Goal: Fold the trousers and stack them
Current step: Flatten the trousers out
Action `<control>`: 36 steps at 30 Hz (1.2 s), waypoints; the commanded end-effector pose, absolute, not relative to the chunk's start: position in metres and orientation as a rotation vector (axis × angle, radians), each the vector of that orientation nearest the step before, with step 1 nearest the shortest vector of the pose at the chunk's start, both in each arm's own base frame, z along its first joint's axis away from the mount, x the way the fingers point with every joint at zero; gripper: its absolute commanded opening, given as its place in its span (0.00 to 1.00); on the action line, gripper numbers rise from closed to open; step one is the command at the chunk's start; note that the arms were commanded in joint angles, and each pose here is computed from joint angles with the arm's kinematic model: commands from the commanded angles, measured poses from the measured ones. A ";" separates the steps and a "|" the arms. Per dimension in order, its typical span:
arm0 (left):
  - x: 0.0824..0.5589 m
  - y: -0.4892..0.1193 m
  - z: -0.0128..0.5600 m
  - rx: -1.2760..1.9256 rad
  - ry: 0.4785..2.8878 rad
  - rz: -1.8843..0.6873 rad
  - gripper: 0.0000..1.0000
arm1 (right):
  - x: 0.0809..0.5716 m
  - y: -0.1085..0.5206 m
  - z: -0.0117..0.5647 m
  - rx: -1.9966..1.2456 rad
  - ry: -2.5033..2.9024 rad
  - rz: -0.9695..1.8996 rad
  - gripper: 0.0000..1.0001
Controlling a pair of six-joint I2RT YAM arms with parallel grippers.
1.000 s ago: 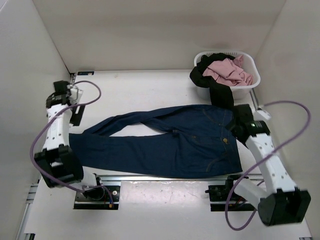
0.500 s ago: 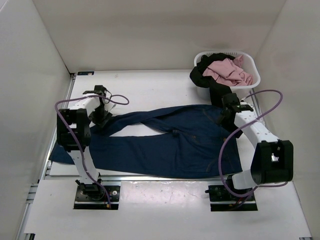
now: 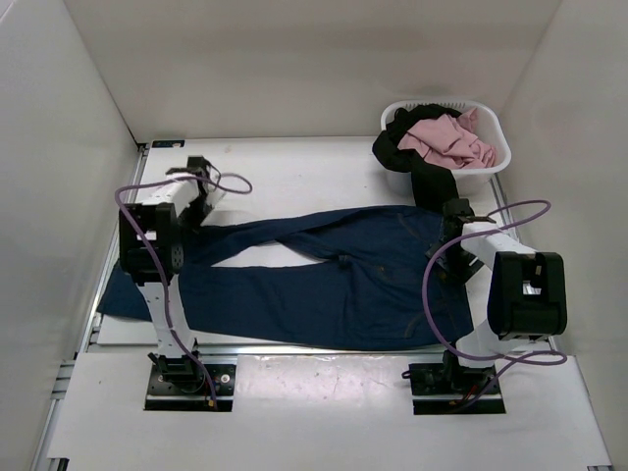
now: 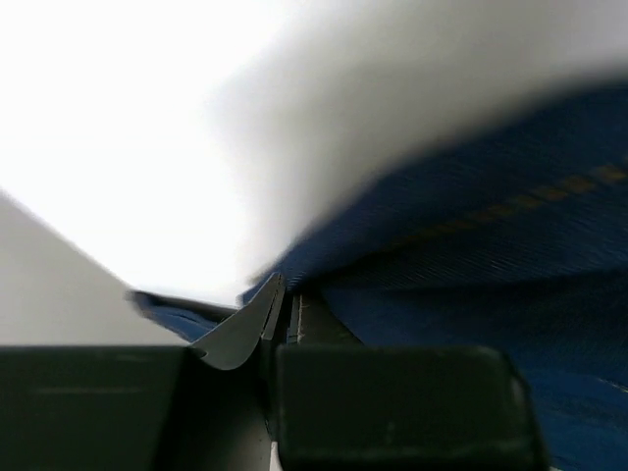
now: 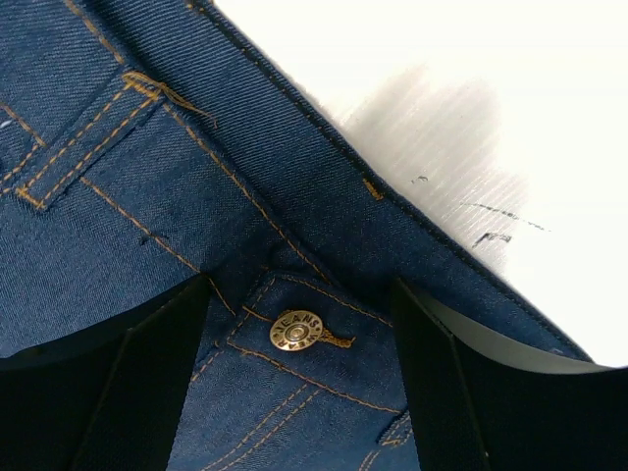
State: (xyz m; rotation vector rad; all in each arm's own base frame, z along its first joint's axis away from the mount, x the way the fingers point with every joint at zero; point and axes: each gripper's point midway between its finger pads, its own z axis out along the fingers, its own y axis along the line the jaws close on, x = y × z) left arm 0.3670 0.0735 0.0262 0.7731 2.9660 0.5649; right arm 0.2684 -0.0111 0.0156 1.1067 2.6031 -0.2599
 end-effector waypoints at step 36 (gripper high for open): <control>0.403 0.169 0.101 0.305 2.740 0.858 0.86 | 0.282 -0.014 0.031 0.897 2.680 -0.288 0.82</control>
